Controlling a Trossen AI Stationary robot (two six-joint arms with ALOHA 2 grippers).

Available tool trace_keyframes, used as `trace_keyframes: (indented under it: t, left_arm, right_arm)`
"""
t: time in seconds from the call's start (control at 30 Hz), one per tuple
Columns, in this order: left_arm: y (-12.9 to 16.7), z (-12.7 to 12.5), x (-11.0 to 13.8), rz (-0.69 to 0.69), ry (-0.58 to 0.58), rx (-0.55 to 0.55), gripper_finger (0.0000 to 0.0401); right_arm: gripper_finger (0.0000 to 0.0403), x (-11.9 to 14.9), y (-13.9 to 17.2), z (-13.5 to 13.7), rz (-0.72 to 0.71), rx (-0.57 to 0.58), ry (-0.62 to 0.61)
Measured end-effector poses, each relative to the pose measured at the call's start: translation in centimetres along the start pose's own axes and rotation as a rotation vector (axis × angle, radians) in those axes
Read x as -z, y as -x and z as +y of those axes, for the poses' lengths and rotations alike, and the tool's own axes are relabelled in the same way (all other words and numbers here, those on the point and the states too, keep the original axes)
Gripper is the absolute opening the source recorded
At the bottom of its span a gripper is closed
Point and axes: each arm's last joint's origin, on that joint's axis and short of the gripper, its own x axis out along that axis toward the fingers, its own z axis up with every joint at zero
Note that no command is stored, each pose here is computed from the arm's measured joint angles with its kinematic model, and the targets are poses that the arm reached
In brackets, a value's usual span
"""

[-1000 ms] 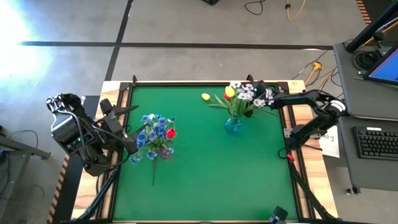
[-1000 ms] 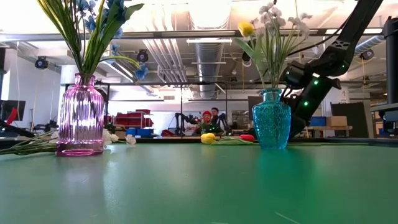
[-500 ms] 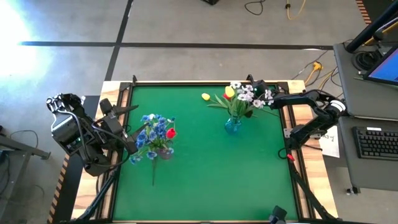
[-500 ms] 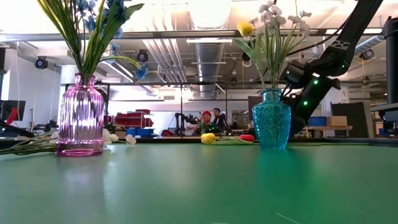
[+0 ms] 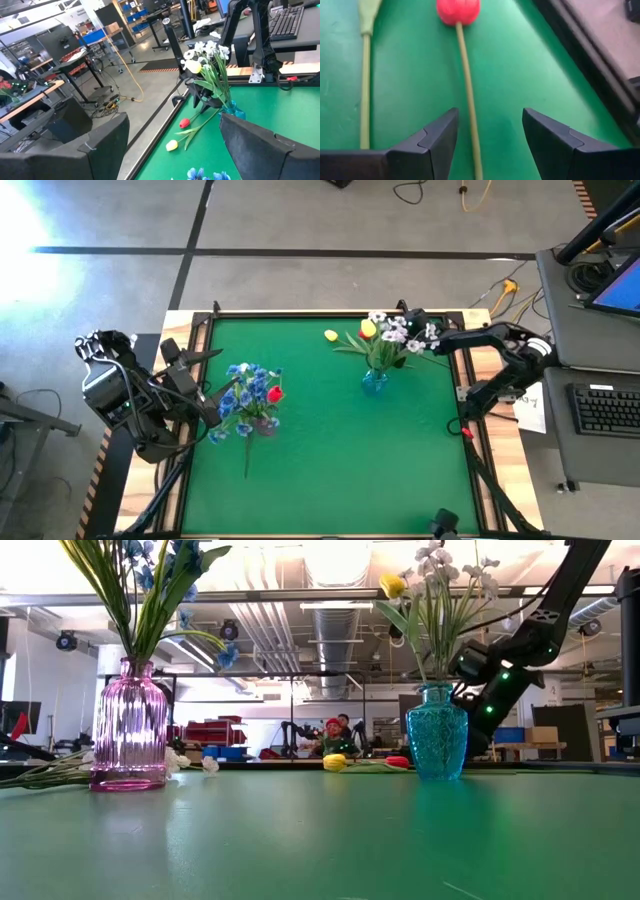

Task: Sort flowers into vase by color
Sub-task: Put the red tulip into the violet vase

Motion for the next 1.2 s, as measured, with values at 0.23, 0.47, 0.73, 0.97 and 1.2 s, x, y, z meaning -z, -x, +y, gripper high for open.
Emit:
trace_keyframes:
  t: [0.23, 0.47, 0.73, 0.97, 1.2]
  left_arm:
    - [0.0, 0.0, 0.0, 0.002, 0.0, 0.002, 0.0297]
    - [0.0, 0.0, 0.0, 0.002, 0.0, 0.002, 0.0297]
    - [0.0, 0.0, 0.0, 0.002, 0.0, 0.002, 0.0297]
    - [0.0, 0.0, 0.0, 0.002, 0.0, 0.002, 0.0297]
    - [0.0, 0.0, 0.0, 0.002, 0.0, 0.002, 0.0297]
  right_arm:
    - [0.0209, 0.4, -1.0, 0.1, 0.016, -0.011, -0.001]
    - [0.014, 0.4, -1.0, 0.2, 0.011, -0.021, -0.005]
    - [0.0018, 0.4, -1.0, 0.3, 0.001, -0.059, -0.01]
    - [0.0013, 0.1, -0.1, 0.1, -0.011, -0.033, -0.05]
    - [0.0013, -1.6, 2.6, -0.8, -0.116, 0.093, -0.076]
